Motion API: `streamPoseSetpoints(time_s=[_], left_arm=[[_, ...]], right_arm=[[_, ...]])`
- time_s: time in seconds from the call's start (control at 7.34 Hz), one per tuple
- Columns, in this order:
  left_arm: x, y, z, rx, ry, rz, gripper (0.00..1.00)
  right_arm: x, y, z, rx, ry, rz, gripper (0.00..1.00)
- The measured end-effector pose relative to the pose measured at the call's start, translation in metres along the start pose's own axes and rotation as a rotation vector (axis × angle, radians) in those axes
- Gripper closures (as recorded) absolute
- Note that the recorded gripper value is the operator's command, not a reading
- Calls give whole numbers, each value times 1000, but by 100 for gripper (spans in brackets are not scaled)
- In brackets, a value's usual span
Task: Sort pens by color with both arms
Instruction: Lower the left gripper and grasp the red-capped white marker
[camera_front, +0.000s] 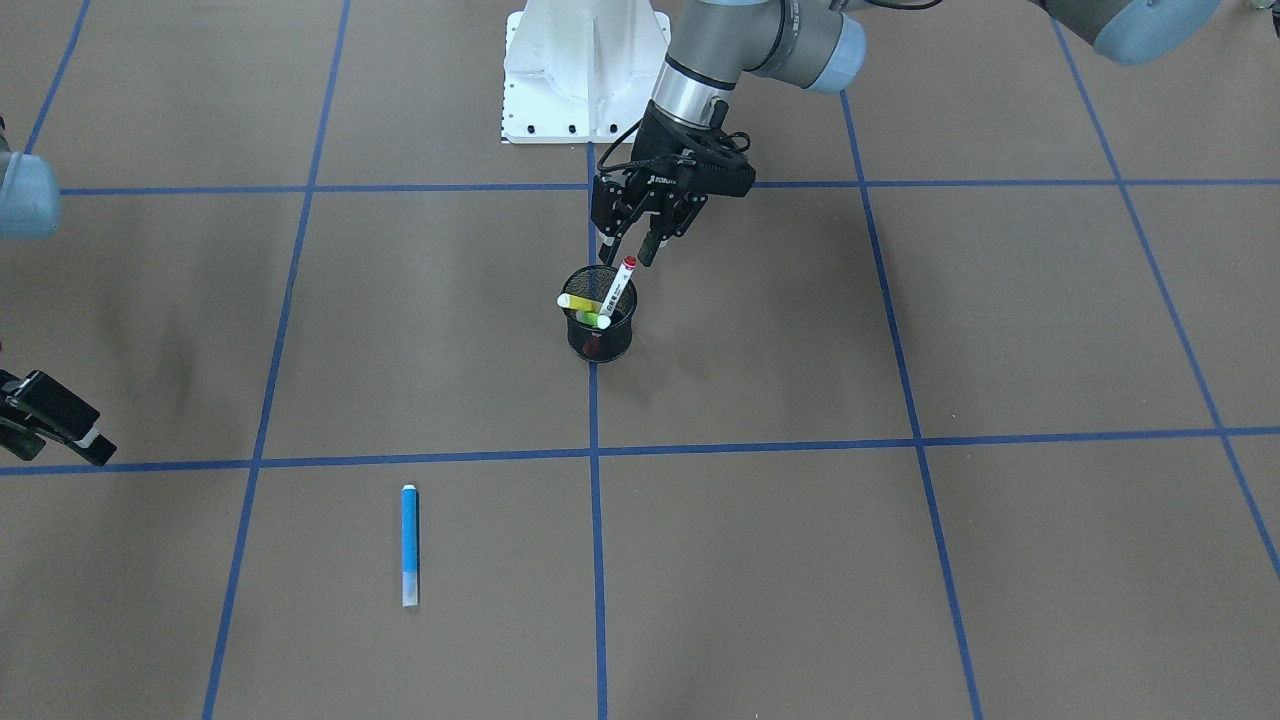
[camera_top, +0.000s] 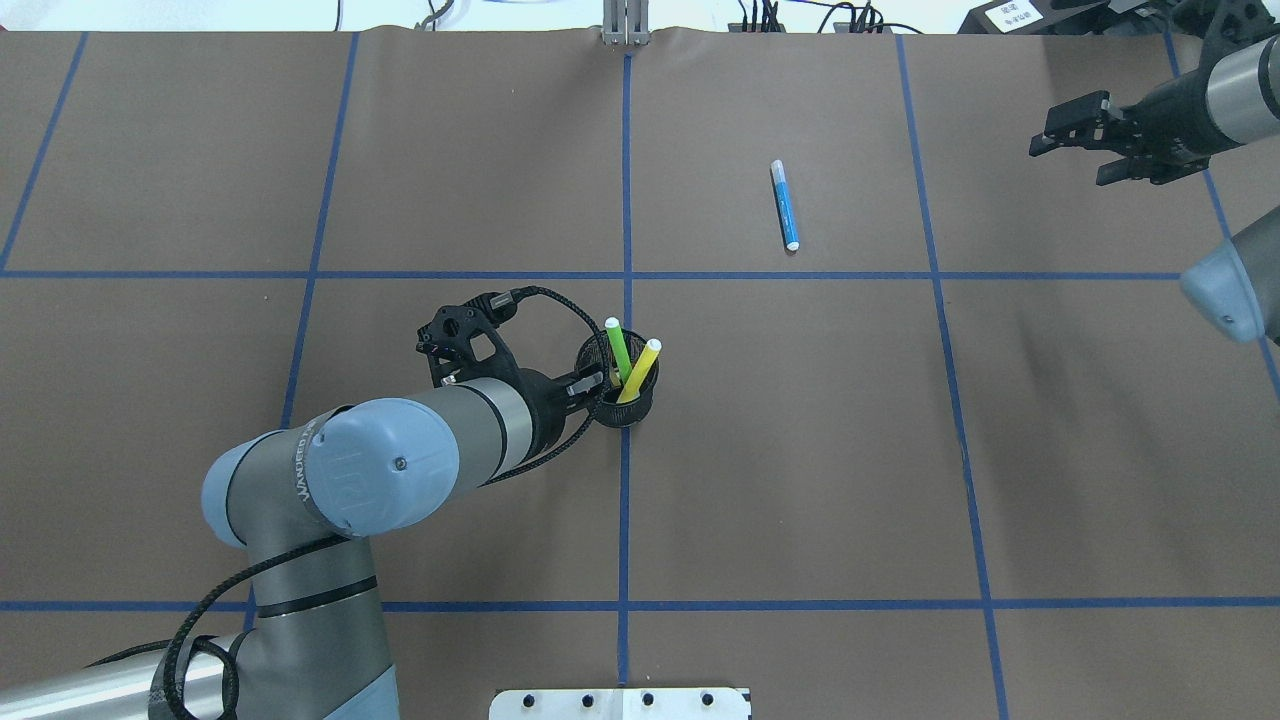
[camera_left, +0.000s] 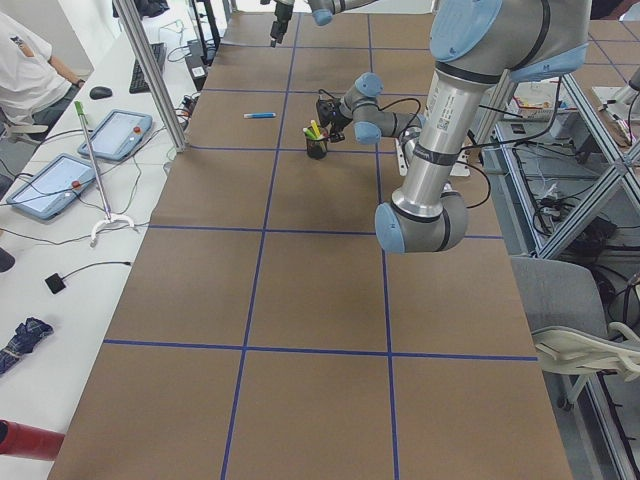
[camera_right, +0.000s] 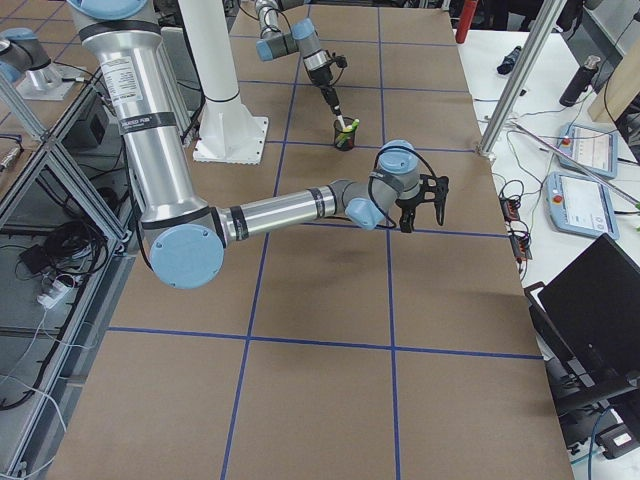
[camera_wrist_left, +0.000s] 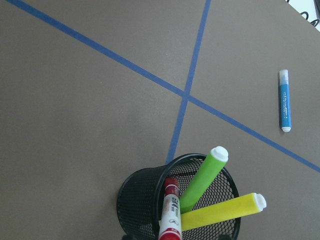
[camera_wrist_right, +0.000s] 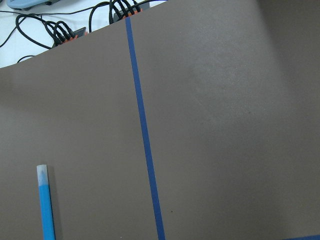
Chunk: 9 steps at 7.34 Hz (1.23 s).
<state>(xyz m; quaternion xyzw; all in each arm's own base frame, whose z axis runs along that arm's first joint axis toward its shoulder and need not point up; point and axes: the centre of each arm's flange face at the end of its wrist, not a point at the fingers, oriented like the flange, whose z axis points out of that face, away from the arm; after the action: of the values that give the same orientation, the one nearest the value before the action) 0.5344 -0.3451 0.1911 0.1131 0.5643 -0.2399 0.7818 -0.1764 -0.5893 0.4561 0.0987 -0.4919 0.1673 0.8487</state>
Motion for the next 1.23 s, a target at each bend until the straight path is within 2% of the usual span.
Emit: streamPoseSetpoints(time_s=[0.68, 0.95, 1.23], left_arm=[[0, -1, 2, 2, -3, 4, 57], [0, -1, 3, 3, -5, 5, 100], [0, -1, 3, 4, -6, 5, 100]], right_arm=[[1, 0, 0, 1, 0, 0, 0], [0, 0, -1, 2, -1, 0, 0], [-1, 0, -2, 3, -3, 0, 0]])
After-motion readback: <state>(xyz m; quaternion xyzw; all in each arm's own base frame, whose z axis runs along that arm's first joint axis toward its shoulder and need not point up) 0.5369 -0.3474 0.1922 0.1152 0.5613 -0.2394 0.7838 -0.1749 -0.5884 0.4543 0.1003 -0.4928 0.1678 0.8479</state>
